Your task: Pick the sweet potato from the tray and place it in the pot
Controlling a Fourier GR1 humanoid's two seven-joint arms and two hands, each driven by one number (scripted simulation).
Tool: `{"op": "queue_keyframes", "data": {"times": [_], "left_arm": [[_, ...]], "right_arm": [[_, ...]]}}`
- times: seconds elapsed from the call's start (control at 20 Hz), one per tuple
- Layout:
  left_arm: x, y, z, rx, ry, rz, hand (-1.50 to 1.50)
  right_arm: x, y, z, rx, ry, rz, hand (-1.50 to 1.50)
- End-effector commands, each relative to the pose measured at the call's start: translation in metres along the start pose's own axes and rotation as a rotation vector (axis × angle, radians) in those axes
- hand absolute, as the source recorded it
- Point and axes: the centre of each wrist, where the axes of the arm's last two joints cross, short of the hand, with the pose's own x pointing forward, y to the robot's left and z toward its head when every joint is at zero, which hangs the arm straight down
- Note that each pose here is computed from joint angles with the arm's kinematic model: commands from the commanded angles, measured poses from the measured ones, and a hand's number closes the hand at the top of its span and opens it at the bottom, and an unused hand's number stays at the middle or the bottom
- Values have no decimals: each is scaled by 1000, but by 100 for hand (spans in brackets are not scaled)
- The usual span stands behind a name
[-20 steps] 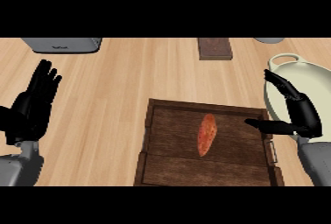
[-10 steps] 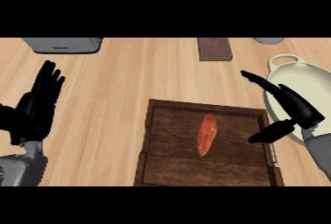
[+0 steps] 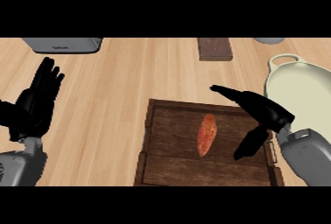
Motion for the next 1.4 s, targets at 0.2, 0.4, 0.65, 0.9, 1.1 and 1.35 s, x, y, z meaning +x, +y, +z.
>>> {"op": "queue_keyframes", "data": {"times": [0.2,0.4,0.65,0.9,1.1,1.35], "left_arm": [[1,-14,10,-17,-5,-4,0],[-13,-4,4,26,-14,-14,0],[13,18,-2,14,-3,-11,0],[-3,4,29,6,-11,2,0],[0,-19,-5,22,9,-11,0],[16,7,13,0,2,6,0]], "right_arm": [[12,21,-16,57,49,-2,-150],[18,36,-19,71,97,24,-150],[19,53,-28,40,162,78,-150],[1,66,-26,45,146,57,-150],[-13,77,-31,43,142,60,-150],[-6,87,-49,50,192,83,-150]]}}
